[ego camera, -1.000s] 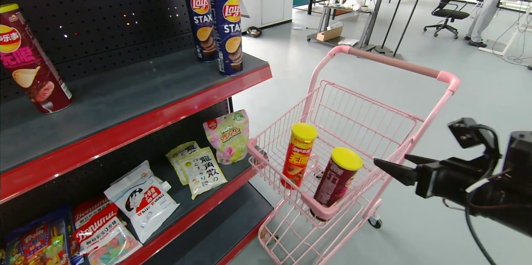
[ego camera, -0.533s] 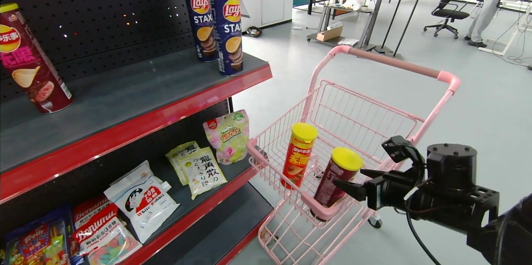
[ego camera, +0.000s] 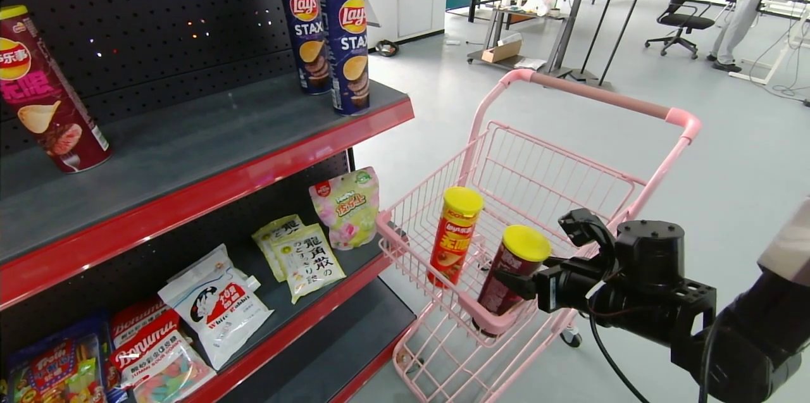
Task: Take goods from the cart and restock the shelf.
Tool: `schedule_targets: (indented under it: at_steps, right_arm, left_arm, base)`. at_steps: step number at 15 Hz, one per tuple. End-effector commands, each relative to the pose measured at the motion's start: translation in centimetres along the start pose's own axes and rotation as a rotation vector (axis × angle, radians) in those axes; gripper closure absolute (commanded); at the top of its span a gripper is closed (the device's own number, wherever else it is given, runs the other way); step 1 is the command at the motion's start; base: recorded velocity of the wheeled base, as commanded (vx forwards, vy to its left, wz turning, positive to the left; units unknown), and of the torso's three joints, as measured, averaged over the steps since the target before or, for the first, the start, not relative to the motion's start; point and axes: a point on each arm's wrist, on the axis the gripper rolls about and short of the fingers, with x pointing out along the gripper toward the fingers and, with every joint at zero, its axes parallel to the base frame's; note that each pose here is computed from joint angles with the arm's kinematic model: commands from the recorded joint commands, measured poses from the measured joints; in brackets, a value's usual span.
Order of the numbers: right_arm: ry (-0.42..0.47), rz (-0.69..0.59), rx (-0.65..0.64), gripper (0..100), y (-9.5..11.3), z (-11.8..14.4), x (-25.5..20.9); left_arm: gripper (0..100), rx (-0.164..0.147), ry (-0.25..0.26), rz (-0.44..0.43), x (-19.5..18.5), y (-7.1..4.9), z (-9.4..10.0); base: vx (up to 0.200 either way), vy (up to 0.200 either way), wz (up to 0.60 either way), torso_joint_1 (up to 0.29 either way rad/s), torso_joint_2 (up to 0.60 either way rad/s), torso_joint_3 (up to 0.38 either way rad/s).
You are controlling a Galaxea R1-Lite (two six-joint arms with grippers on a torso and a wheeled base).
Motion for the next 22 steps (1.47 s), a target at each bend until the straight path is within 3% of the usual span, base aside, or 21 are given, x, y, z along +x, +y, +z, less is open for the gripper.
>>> schedule_targets:
  at_steps: [1,9,10,14,17,20,22]
  right_arm:
    - [0.008,-0.017,0.008,0,-0.7,-0.2,0.9]
    - [-0.021,-0.001,-0.002,0,-0.8,0.4,3.8]
    - [-0.022,-0.001,-0.002,100,-0.9,0.4,4.1]
    - [-0.044,0.013,-0.013,100,-0.5,0.6,4.6]
    - [-0.073,-0.012,-0.035,100,1.3,0.9,3.7]
    - [-0.256,0.003,-0.08,100,4.7,5.5,-0.2]
    - [-0.331,-0.006,-0.165,100,5.6,7.8,-3.2]
  left_arm:
    - [0,-0.001,0.0,0.0,0.0,0.0,0.0]
    - [0,-0.001,0.0,0.0,0.0,0.0,0.0]
    - [0,-0.001,0.0,0.0,0.0,0.0,0.0]
    - [0,-0.001,0.0,0.0,0.0,0.0,0.0]
    - [0,-0.001,0.0,0.0,0.0,0.0,0.0]
    - [0,-0.001,0.0,0.0,0.0,0.0,0.0]
    - [0,-0.001,0.0,0.0,0.0,0.0,0.0]
  base:
    - [0.0,0.0,0.0,0.0,0.0,0.0]
    - [0.0,0.0,0.0,0.0,0.0,0.0]
    - [0.0,0.0,0.0,0.0,0.0,0.0]
    - [0.0,0.0,0.0,0.0,0.0,0.0]
    - [0.0,0.0,0.0,0.0,0.0,0.0]
    - [0.0,0.0,0.0,0.0,0.0,0.0]
    - [0.0,0.0,0.0,0.0,0.0,0.0]
